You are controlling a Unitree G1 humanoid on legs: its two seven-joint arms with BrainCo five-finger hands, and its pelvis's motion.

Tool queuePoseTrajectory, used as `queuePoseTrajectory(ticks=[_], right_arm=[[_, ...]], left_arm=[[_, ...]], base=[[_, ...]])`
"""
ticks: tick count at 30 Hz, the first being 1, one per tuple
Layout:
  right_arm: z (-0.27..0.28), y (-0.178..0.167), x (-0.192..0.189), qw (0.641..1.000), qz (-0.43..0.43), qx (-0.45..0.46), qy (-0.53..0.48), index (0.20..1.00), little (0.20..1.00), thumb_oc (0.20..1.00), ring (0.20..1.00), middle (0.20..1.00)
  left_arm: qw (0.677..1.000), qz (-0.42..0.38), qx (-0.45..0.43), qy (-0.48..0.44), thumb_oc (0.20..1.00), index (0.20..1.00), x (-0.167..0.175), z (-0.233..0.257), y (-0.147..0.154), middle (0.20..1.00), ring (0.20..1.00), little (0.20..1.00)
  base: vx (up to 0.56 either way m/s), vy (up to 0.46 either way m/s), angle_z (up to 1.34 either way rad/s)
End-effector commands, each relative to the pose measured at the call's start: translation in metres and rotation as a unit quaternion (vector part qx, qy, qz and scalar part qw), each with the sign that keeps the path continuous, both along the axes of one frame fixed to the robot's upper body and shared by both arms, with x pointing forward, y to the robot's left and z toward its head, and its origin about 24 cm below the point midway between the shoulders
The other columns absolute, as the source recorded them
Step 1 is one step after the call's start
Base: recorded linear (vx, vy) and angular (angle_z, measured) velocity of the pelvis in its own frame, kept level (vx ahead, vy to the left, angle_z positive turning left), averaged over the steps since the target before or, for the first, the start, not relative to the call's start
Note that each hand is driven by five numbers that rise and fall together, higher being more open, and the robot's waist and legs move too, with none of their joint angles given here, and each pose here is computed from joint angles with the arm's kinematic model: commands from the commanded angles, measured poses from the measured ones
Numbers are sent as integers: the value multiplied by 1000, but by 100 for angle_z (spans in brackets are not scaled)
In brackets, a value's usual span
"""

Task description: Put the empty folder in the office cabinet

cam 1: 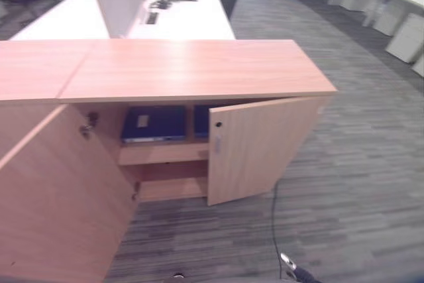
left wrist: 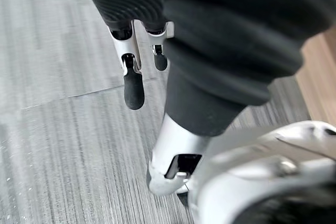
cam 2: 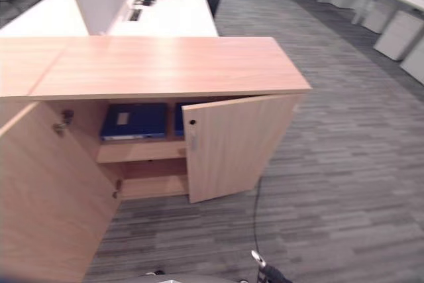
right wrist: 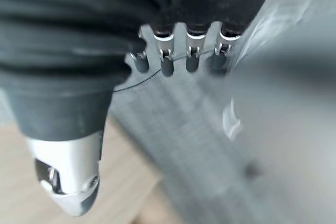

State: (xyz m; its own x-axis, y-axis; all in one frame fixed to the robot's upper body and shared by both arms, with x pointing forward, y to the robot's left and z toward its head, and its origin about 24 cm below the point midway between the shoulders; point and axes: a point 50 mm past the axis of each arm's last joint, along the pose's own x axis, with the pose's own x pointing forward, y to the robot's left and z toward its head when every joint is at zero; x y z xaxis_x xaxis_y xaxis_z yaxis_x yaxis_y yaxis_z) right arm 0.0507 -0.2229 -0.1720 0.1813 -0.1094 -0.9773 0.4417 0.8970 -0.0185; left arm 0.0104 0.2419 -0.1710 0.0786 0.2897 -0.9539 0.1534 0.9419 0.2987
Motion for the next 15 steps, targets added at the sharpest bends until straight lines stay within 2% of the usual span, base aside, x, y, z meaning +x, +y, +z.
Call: queuePoseTrajectory(ticks=[1,8,15], right_arm=[[2,-2,16,999,-1,-33,5,1000,1000,1000,1000,1000],[1,-8,3,996,-74,-52,10,1000,1000,1000,1000,1000],[0,-3,-1,995,-91,-44,9,1000,1000,1000,1000,1000]], left_arm=[[1000,-8,2,8,1000,1000,9,0,0,1000,1000,1000],[1000,-24,2,-1,1000,1000,20,0,-2,1000,1000,1000],[1000,-23,11,-7,1000,1000,21,2,3,1000,1000,1000]], base=[[49,267,66],[43,177,87],[9,2,85]])
